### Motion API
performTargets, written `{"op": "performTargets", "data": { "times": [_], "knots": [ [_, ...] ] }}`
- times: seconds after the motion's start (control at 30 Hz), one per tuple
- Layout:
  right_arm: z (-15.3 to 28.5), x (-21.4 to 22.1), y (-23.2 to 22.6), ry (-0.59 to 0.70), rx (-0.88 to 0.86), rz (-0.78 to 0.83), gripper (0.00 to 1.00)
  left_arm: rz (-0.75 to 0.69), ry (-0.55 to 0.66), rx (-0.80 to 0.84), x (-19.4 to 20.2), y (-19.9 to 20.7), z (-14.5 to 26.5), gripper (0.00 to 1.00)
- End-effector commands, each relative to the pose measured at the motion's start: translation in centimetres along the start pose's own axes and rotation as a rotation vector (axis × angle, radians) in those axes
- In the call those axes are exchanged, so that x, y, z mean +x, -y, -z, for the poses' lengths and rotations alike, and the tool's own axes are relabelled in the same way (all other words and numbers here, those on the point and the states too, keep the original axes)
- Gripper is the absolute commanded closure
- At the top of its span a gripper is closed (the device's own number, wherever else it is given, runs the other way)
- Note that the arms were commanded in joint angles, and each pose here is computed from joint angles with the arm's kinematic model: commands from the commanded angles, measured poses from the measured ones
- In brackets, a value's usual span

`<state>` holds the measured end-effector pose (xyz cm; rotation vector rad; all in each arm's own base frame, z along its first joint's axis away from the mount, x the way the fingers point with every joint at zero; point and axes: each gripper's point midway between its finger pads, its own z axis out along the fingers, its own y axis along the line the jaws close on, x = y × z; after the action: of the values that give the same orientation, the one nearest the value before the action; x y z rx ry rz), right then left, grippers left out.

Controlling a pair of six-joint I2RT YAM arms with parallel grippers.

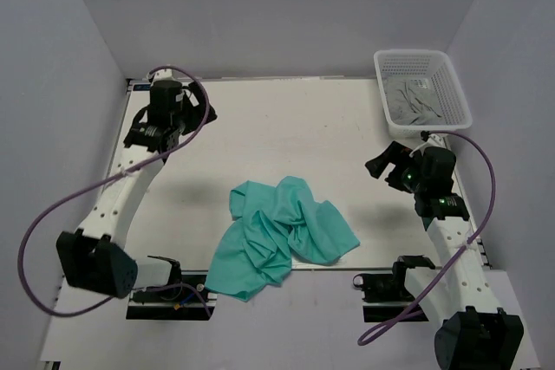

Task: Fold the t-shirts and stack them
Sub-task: Flatten out the tshirt

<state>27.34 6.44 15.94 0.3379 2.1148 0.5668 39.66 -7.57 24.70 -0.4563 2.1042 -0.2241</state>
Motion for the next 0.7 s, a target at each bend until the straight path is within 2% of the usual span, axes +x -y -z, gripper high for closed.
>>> {"op": "performTargets", "data": {
  "times": [0.0,0.07,0.1,0.13,0.17,0.23,0.27,0.4,0.5,0.53,0.57,0.6,0.67],
  "knots": [
    [-0.1,-0.7,-0.5,0.017,-0.024,0.003,0.09,-0.019,0.024,0.199,0.0,2.4,3.2,0.01],
    [-0.4,-0.5,-0.1,0.013,0.001,-0.027,0.09,-0.025,-0.042,0.203,2.8,2.1,3.8,0.01],
    [-0.7,-0.1,0.0,0.002,-0.002,-0.024,0.09,0.024,-0.106,0.195,5.1,1.5,3.6,0.01],
    [-0.8,0.5,-0.2,-0.02,-0.036,0.031,0.09,0.042,-0.16,0.197,6.7,1.3,3.5,0.01],
    [-1.1,0.7,-1.5,-0.027,-0.128,0.068,0.09,0.056,-0.231,0.259,8.5,2.0,3.7,0.01],
    [-1.3,2.1,-2.0,-0.078,-0.187,0.082,0.09,0.076,-0.375,0.261,13.3,1.1,3.0,0.01],
    [-1.5,2.4,-1.8,-0.093,-0.183,0.078,0.09,0.072,-0.485,0.269,16.2,1.0,2.8,0.01],
    [-1.6,3.4,-1.4,-0.147,-0.105,0.145,0.09,0.034,-0.72,-0.018,25.0,-5.0,2.6,0.01],
    [-1.5,5.2,-3.8,-0.199,-0.202,0.209,0.09,-0.012,-0.829,-0.033,28.1,-5.2,3.8,0.01],
    [-1.6,6.3,-3.6,-0.245,-0.188,0.212,0.09,-0.06,-0.856,-0.037,29.1,-5.1,4.5,0.01],
    [-1.9,6.0,-3.1,-0.24,-0.143,0.243,0.09,-0.061,-0.875,-0.07,29.8,-5.2,4.9,0.01],
    [-1.8,7.7,-3.3,-0.303,-0.133,0.27,0.09,-0.084,-0.898,-0.104,30.2,-5.6,5.8,0.01],
    [-2.2,9.1,-2.5,-0.364,-0.078,0.287,0.09,-0.144,-0.894,-0.178,30.6,-6.5,6.4,0.01]
  ]
}}
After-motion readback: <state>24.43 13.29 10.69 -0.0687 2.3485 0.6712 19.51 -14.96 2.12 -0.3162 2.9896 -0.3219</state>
